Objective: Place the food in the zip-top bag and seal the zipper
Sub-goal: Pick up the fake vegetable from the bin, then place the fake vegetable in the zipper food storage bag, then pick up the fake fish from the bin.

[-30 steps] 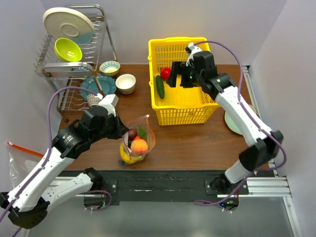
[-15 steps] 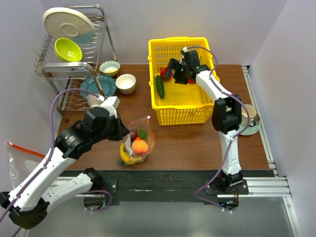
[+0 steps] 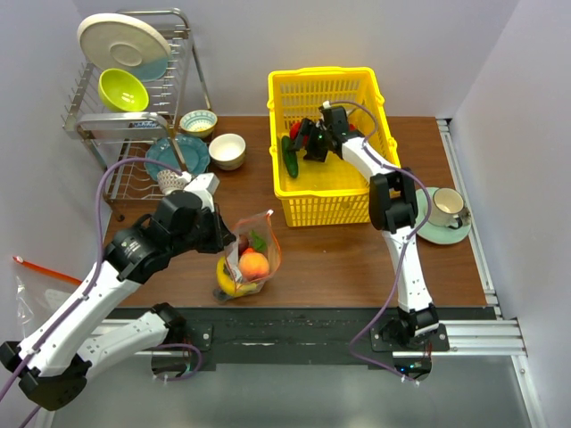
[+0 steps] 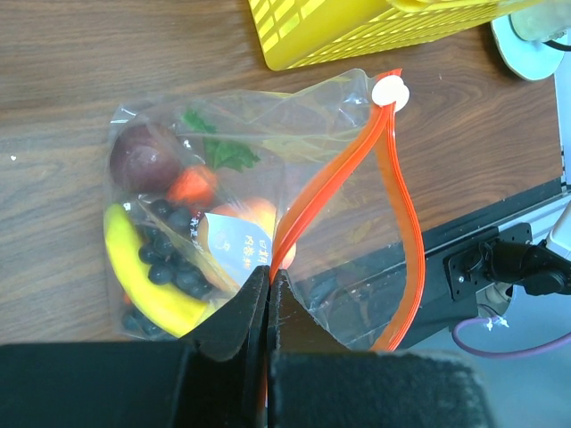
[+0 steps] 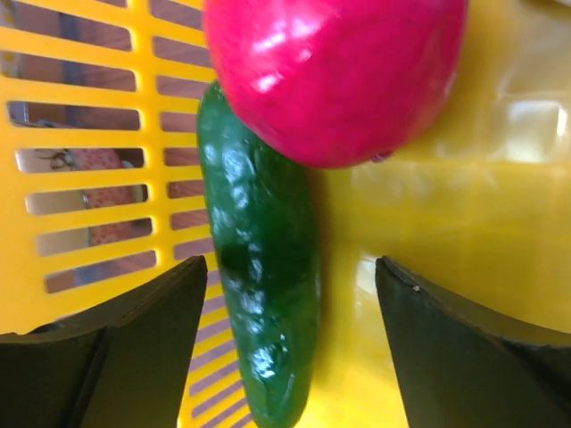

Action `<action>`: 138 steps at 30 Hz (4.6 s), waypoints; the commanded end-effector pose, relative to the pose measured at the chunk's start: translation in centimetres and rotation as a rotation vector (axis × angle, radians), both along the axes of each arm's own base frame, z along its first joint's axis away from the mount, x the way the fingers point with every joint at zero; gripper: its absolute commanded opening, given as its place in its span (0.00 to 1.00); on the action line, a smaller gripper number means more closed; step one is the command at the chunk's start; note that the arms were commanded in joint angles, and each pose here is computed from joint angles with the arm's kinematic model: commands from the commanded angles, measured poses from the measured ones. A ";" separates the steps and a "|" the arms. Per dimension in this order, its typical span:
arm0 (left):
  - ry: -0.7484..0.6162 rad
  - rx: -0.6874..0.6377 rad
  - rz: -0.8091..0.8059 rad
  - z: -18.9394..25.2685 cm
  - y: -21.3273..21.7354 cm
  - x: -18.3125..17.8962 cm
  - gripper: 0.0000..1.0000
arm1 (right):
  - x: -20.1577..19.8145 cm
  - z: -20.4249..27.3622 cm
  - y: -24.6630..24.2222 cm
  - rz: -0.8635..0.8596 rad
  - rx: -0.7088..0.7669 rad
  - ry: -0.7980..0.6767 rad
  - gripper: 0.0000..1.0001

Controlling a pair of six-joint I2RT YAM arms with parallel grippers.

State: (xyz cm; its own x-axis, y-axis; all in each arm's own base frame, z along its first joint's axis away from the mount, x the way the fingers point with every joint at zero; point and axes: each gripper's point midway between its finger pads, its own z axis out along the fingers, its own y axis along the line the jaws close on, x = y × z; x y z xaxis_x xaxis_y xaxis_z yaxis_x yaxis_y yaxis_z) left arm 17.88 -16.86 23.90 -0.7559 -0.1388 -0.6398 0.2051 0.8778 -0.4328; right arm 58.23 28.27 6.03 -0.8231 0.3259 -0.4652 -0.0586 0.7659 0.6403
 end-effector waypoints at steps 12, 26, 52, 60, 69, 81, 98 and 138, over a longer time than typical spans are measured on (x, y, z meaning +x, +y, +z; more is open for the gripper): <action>-0.047 -0.017 0.017 1.6 0.5 0.1 0.00 | 0.7 2.7 1.7 0.040 0.091 -0.042 0.67; -0.063 -0.025 0.020 2.3 0.8 -0.2 0.00 | -1.1 7.7 3.6 0.114 0.242 -0.033 0.39; -0.109 -0.037 0.022 3.9 1.7 -0.8 0.00 | -18.5 30.9 -1.1 0.340 0.146 -0.476 0.31; -0.112 -0.054 0.018 4.2 1.7 -1.2 0.00 | -33.3 31.5 3.6 0.604 0.217 -0.585 0.31; -0.111 -0.066 0.038 4.3 1.8 -1.1 0.00 | -42.8 27.8 8.8 0.741 0.349 -0.529 0.28; -0.106 -0.097 0.023 4.6 1.3 -1.3 0.00 | -41.4 24.4 13.5 0.712 0.249 -0.558 0.29; -0.107 -0.091 0.020 4.4 1.1 -1.0 0.00 | -38.2 21.6 15.1 0.643 0.127 -0.567 0.58; -0.167 -0.123 0.007 5.4 1.3 -1.2 0.00 | -23.4 27.6 -6.2 -0.023 -0.414 -0.544 0.98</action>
State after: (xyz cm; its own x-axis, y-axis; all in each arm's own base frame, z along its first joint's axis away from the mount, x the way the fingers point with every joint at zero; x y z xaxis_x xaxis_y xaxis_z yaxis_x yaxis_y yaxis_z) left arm 16.05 -14.75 26.99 -0.6908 -0.1919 -0.6972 0.2272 0.8577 -0.4612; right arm 31.90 22.63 32.74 -0.4465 0.0222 -0.8945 -0.3046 0.9362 0.1753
